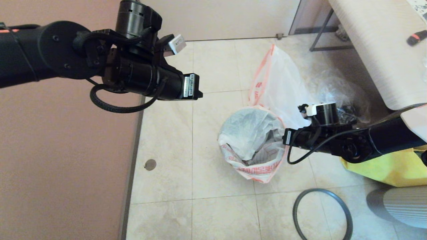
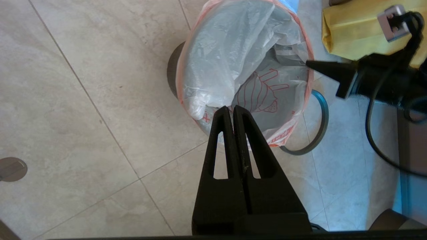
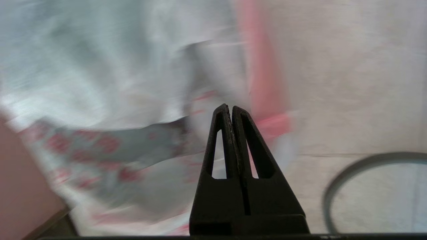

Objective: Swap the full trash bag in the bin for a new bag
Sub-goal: Put the new garbage bag on the trash can

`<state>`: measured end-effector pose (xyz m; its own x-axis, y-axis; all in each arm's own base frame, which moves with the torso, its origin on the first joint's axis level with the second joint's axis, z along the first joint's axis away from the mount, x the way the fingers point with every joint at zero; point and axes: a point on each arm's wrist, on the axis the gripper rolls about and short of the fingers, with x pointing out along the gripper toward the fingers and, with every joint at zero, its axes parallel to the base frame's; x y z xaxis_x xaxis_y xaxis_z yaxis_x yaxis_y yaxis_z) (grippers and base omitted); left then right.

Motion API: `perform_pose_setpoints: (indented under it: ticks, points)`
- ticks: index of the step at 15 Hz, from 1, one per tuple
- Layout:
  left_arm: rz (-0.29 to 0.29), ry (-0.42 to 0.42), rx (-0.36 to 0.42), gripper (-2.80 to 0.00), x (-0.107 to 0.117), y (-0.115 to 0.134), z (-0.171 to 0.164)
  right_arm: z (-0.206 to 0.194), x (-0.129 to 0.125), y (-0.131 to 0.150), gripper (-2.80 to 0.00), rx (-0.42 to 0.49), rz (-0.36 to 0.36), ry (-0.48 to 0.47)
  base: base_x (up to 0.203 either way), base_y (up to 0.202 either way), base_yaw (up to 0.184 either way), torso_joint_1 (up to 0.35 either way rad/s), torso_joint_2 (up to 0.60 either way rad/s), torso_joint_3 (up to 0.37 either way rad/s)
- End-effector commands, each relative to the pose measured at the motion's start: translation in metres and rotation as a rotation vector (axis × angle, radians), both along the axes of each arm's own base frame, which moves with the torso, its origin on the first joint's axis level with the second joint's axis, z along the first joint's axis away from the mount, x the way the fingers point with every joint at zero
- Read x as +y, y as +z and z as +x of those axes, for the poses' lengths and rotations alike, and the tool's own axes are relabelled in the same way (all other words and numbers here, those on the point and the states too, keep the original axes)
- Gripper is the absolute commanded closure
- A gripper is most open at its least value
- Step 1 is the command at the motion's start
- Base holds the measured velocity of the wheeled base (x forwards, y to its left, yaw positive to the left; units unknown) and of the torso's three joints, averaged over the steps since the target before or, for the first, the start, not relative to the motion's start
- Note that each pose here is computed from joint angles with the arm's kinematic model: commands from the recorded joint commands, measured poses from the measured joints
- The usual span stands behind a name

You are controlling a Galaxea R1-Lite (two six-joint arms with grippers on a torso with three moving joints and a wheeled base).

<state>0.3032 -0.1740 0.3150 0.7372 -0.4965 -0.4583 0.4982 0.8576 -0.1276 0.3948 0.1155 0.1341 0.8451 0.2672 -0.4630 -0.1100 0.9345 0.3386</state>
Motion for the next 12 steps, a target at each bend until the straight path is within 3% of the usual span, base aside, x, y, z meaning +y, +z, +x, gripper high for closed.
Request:
perform_pose_setpoints:
  ticks: [1,6,12]
  points:
    - [-0.001,-0.003,0.002,0.00,-0.001,0.000,0.000,0.006,-0.007,-0.010,0.00,0.017,-0.003,-0.022,0.000,0.000,0.000,0.000,0.00,0.000]
    - [0.001,-0.003,0.005,0.00,-0.001,-0.001,0.000,0.006,-0.019,-0.009,0.00,0.025,-0.006,-0.049,0.000,0.000,0.000,0.000,0.00,0.000]
    - [0.001,-0.003,0.005,0.00,-0.001,-0.001,0.000,-0.004,-0.017,-0.011,0.00,0.040,-0.014,-0.049,0.000,0.000,0.000,0.000,0.00,0.000]
